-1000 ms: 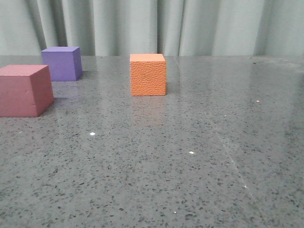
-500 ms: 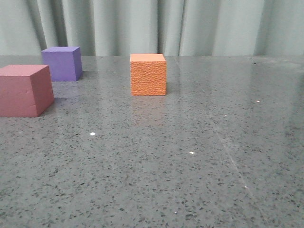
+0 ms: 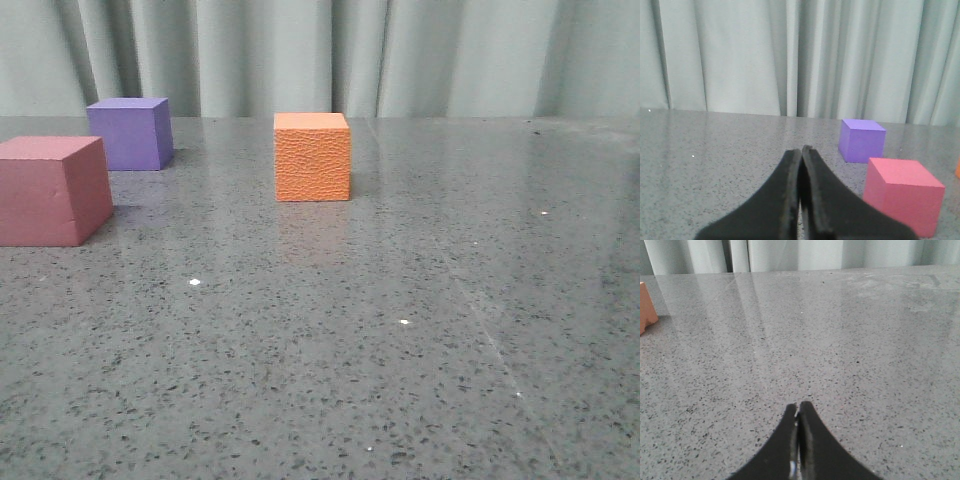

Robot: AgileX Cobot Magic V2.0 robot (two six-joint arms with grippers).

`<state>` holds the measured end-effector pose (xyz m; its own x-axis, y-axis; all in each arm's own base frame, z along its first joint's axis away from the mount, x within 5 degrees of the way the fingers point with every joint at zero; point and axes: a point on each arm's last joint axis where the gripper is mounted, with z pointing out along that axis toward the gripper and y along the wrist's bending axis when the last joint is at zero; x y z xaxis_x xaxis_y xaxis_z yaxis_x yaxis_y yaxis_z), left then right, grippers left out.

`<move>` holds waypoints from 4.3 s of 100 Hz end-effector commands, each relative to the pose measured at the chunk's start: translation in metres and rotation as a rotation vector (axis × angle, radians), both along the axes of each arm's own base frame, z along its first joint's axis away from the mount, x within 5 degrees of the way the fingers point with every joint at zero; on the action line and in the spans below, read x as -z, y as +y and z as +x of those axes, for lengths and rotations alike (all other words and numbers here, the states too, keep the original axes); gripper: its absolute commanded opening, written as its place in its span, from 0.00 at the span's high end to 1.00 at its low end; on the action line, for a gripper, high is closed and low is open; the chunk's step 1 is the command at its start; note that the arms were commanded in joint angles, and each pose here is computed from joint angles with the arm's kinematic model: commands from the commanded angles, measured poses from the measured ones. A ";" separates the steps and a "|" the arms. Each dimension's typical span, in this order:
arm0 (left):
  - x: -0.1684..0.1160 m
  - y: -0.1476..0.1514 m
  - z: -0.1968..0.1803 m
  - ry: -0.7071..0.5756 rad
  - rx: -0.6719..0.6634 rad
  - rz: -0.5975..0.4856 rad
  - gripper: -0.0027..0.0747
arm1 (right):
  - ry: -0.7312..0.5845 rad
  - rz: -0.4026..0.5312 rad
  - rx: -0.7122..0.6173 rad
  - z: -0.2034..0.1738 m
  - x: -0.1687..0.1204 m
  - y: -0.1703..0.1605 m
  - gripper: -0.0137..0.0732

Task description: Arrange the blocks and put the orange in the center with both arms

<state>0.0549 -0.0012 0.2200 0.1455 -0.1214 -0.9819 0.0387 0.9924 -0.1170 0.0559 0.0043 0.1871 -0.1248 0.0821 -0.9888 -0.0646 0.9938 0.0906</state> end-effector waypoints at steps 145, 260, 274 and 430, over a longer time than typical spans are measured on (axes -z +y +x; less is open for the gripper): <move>-0.153 -0.006 0.102 0.565 0.037 -0.091 0.14 | -0.122 0.011 0.008 -0.002 -0.014 -0.001 0.91; -0.170 -0.221 0.238 0.690 0.316 0.026 0.15 | -0.122 0.011 0.008 -0.002 -0.014 -0.001 0.91; -0.160 -0.250 0.254 0.743 0.225 0.087 0.15 | -0.122 0.011 0.008 -0.002 -0.014 -0.001 0.91; -0.087 -0.301 0.281 0.890 0.130 0.139 0.15 | -0.122 0.011 0.008 -0.002 -0.014 -0.001 0.91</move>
<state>0.3399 -0.3043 0.2724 -0.7395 0.0866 -0.6675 0.0960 0.9951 0.0229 0.0559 0.0043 0.1871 -0.1248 0.0821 -0.9888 -0.0646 0.9938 0.0906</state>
